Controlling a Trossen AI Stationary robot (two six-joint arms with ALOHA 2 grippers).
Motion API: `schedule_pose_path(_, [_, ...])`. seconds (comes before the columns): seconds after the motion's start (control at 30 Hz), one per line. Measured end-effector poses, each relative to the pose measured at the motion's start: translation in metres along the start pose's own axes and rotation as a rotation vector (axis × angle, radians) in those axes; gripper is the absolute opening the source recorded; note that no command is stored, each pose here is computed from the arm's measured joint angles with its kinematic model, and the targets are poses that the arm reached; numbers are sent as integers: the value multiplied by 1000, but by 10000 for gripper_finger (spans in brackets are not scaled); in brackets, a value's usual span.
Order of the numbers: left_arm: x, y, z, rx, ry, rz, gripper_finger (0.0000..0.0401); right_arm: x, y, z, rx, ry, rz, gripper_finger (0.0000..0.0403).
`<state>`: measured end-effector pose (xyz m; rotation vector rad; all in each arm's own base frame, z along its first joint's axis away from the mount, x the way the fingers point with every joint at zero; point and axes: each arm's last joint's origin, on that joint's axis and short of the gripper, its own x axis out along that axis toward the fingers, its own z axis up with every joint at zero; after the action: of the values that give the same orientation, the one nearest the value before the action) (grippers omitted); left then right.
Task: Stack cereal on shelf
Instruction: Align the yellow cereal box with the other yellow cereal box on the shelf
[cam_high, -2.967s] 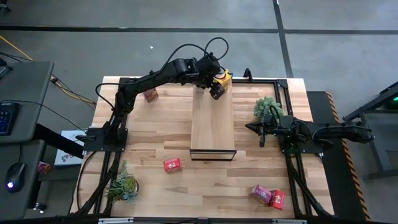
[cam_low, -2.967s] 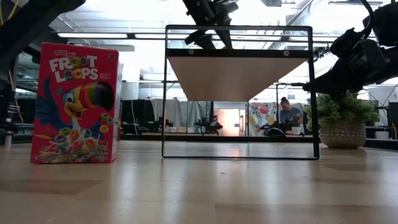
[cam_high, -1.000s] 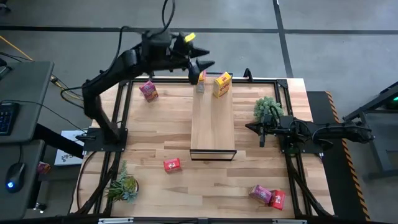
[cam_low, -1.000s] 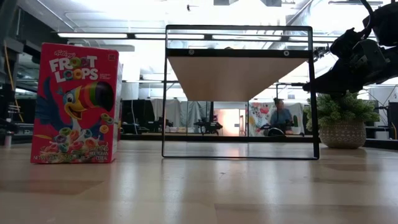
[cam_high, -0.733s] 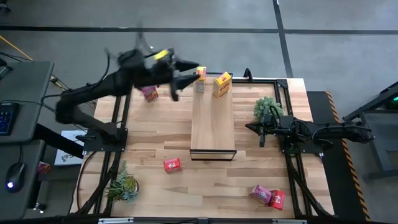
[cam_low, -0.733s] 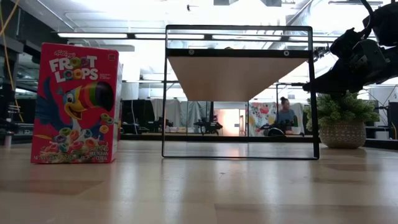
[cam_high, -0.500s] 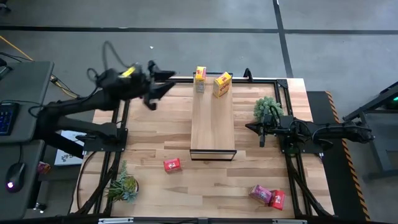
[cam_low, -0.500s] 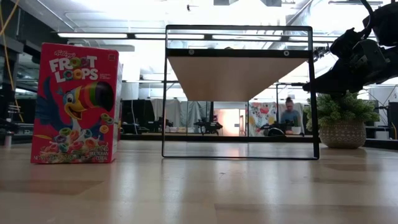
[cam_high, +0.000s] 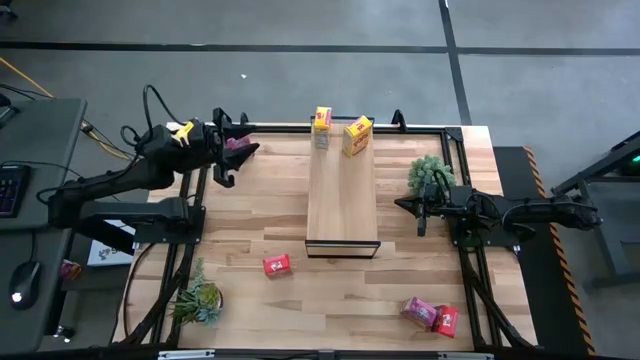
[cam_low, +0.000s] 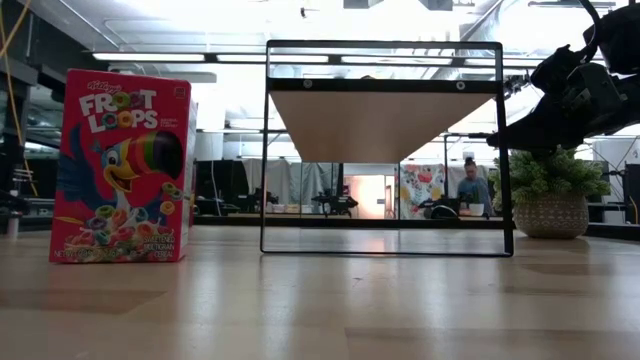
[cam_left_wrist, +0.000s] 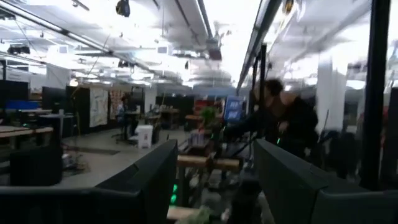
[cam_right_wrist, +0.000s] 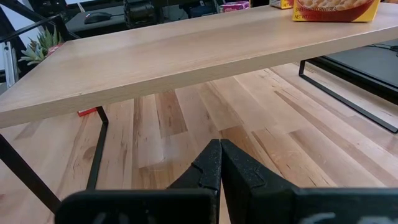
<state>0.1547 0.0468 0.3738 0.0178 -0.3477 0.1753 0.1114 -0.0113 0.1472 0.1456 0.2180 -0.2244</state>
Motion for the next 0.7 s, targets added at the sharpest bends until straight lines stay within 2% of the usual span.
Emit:
schedule_pose_path(0.1, [-1, 0, 2, 21, -17, -1, 204, 0, 0, 0, 0, 0, 0, 0])
schedule_pose_path(0.17, [-1, 0, 2, -10, -20, 7, 204, 0, 0, 0, 0, 0, 0, 0])
schedule_pose_path(0.3, [-1, 1, 2, -122, -24, 48, 203, 0, 0, 0, 0, 0, 0, 0])
schedule_pose_path(0.47, [-1, 1, 2, -270, -27, 49, 202, 0, 0, 0, -3, -2, 0, 0])
schedule_pose_path(0.57, [0, 1, 2, -348, -29, 48, 200, 0, -1, 4, -69, -43, -30, 0])
schedule_pose_path(0.63, [0, 1, 2, -385, -30, 49, 200, -1, 1, 12, 23, -126, -10, 0])
schedule_pose_path(0.7, [0, 1, 2, -399, -32, 55, 200, -3, 3, 24, 222, -244, 49, 0])
